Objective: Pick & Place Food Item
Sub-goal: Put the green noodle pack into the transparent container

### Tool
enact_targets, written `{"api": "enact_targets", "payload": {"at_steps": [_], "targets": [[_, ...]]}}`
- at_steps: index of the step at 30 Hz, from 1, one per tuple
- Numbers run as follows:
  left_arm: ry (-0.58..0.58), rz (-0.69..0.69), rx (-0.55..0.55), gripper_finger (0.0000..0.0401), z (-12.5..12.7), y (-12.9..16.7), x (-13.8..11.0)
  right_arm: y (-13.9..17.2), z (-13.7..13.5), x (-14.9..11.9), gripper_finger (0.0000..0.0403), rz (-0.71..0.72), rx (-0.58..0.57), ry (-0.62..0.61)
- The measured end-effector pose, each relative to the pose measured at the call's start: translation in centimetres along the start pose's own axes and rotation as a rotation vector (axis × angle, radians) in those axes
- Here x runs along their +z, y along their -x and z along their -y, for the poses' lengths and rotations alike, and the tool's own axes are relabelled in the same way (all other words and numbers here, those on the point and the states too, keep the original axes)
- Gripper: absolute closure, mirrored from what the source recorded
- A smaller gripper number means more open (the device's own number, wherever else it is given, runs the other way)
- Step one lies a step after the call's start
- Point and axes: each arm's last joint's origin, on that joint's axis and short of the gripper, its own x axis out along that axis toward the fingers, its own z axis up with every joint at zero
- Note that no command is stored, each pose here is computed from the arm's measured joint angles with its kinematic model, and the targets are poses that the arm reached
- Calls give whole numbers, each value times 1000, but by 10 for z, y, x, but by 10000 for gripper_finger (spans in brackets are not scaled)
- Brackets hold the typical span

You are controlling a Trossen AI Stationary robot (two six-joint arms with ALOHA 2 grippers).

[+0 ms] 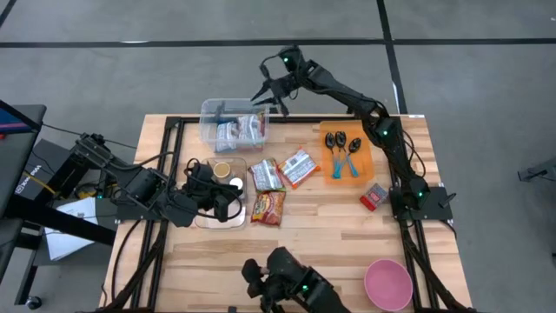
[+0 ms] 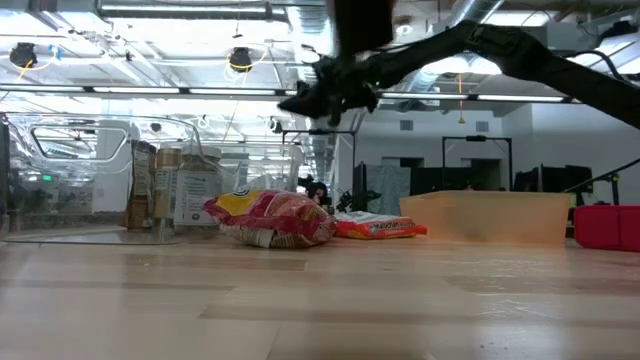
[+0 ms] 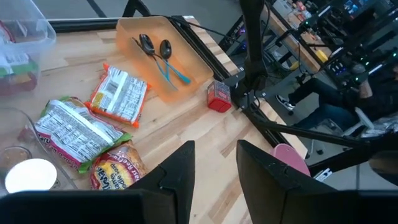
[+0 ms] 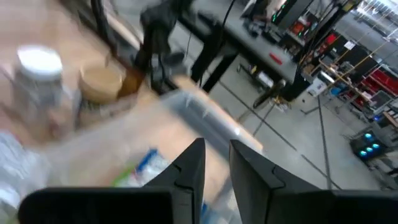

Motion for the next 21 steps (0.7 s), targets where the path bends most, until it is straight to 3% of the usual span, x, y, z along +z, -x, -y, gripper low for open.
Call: {"api": "enact_targets", "payload": {"at_steps": [6,11,18,21], "targets": [[-82,91,42,289,-3,0,7,25,10,25,337,69,4,-239],[-196,146,88,289,-11,0,24,45,17,43,337,89,6,-729],[-405,210,157,289,-22,0,49,47,-6,72,337,184,384,-1135],[-449,224,174,289,-26,2,56,42,-32,102,337,73,403,-1177]]}}
